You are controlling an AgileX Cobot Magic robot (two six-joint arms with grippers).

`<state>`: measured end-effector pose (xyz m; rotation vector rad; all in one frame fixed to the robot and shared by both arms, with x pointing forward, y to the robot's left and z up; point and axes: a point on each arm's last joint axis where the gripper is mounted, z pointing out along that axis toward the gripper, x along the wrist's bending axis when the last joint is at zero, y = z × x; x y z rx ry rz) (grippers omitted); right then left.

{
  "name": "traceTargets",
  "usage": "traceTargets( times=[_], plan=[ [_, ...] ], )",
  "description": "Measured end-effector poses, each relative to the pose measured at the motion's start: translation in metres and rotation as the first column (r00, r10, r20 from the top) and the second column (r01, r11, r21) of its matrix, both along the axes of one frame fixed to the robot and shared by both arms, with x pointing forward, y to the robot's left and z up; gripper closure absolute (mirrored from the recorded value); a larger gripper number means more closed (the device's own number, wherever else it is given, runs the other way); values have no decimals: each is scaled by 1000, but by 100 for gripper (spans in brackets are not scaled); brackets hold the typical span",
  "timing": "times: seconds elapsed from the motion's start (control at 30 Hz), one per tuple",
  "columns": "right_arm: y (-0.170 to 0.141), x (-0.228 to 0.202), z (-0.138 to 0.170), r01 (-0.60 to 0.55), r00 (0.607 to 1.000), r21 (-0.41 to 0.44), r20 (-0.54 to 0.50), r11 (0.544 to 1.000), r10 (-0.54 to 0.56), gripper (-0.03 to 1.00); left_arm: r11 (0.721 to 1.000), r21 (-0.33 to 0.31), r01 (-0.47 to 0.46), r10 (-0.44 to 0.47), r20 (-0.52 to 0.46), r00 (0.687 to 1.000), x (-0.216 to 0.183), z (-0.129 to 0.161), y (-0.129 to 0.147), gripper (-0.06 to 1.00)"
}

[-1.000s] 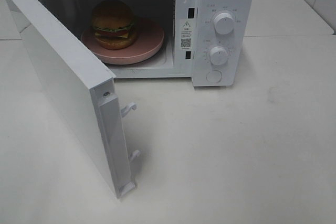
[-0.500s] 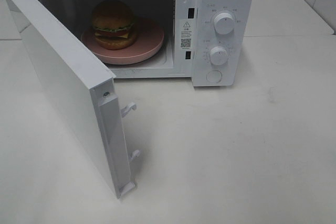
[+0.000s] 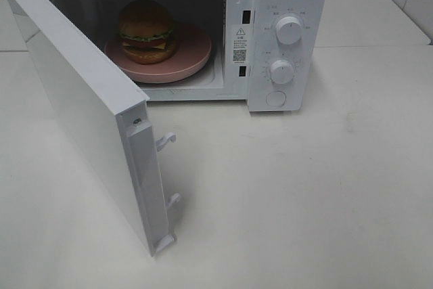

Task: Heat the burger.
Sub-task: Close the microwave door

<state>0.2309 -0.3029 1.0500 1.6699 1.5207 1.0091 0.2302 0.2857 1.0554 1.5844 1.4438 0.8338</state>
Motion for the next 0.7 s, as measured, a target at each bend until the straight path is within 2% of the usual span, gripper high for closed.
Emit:
traceTargets(
  times=[0.7],
  plan=[
    [0, 0, 0, 0, 1000, 0, 0, 1000, 0, 21, 1000, 0, 0, 0, 0, 1000, 0, 0, 0, -3]
  ],
)
